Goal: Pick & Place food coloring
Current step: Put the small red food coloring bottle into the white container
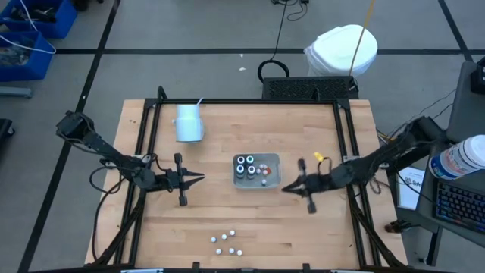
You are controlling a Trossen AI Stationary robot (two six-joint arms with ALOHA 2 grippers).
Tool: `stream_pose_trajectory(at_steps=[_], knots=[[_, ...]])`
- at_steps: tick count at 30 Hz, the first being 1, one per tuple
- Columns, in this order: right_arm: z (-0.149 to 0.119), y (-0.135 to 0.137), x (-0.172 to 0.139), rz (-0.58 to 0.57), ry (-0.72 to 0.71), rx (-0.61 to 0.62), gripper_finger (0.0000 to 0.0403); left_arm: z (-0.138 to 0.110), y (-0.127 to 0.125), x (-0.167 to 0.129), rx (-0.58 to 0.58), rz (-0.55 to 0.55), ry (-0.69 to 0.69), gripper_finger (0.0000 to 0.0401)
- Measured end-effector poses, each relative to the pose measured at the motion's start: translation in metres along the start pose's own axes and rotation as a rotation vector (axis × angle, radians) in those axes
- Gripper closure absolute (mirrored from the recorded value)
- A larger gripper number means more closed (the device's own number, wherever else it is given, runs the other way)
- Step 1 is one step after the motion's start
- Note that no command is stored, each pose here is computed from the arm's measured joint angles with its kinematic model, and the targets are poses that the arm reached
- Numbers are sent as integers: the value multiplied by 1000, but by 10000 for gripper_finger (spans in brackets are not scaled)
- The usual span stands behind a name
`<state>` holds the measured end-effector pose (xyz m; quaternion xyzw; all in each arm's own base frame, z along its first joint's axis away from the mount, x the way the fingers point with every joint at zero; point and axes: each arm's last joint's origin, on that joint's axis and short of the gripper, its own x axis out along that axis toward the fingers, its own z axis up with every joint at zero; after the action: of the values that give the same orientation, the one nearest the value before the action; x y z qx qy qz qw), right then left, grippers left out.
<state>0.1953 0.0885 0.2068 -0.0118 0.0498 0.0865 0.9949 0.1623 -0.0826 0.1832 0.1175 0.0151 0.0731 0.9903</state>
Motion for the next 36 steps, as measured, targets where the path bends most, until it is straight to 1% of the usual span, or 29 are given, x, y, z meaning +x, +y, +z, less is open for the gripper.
stream_pose_trajectory(at_steps=[6,9,12,15,19,23,27,29,32,36], knots=[[16,28,72,34,67,-37,403,0,0,0,-52,-1,2,359],[24,39,111,132,123,-83,403,0,0,0,-62,-1,5,365],[24,48,146,212,191,-108,403,-1,0,0,-63,-2,10,369],[18,54,168,216,221,-148,403,-3,-1,0,-53,-5,22,369],[-5,59,187,214,207,-149,403,-6,-1,0,-29,-9,50,364],[-30,57,198,202,219,-152,403,-7,-2,0,-23,-12,61,367],[-38,53,204,187,182,-116,392,-7,-1,0,-24,-12,60,373],[-40,52,205,185,175,-107,375,-7,-1,0,-24,-11,60,376],[-42,53,206,190,181,-107,340,-7,-1,0,-15,-10,58,382],[-40,55,205,243,167,-100,286,-7,-1,0,-14,-10,57,392]])
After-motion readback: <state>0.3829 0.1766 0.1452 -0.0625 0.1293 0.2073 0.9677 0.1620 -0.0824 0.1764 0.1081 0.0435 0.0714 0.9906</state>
